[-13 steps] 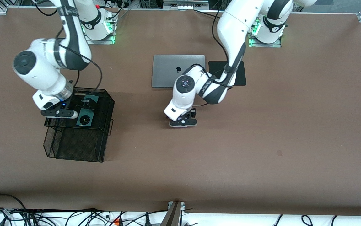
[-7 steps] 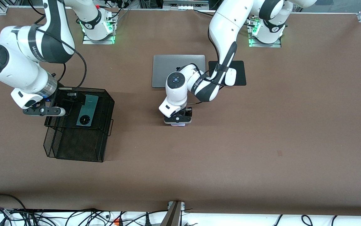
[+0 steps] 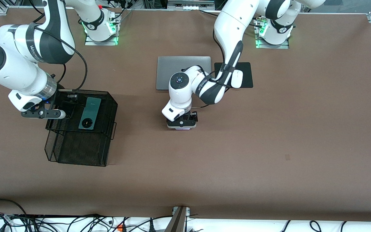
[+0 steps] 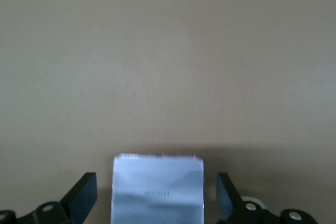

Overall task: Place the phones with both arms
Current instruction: 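Set the white phone mid-table while the right gripper leaves the basket, then grasp the white phone while the left gripper returns to rest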

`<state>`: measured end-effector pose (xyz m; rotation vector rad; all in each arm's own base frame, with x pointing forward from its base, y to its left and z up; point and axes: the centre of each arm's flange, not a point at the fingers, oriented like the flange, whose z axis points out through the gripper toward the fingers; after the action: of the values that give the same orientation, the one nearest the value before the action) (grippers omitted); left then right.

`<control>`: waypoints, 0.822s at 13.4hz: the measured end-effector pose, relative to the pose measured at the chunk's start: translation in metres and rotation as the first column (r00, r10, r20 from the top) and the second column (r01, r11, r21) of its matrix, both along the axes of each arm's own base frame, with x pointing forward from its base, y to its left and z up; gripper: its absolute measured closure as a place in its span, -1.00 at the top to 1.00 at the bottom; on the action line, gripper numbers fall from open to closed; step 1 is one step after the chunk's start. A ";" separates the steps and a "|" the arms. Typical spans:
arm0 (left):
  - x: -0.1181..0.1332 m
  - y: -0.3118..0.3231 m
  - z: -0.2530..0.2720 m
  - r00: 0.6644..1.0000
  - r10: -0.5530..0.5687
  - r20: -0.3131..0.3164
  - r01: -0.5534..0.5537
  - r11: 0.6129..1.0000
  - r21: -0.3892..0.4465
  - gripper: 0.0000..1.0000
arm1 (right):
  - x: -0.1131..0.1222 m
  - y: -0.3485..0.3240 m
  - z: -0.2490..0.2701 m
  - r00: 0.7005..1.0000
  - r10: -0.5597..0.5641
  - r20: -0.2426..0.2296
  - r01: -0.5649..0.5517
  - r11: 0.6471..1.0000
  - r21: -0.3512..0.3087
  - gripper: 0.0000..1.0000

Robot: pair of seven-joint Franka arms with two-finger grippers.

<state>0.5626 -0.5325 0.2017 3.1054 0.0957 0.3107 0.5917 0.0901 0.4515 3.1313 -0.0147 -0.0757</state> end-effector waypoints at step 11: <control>0.116 0.271 0.210 0.974 0.070 -0.215 -0.048 0.993 0.104 1.00 | 0.007 0.135 0.003 0.999 0.000 0.043 0.002 0.999 -0.045 1.00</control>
<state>0.6784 -0.2611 0.4114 3.2276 0.1820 -0.0284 0.5983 0.2246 0.4542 3.0875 -0.0176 -0.0073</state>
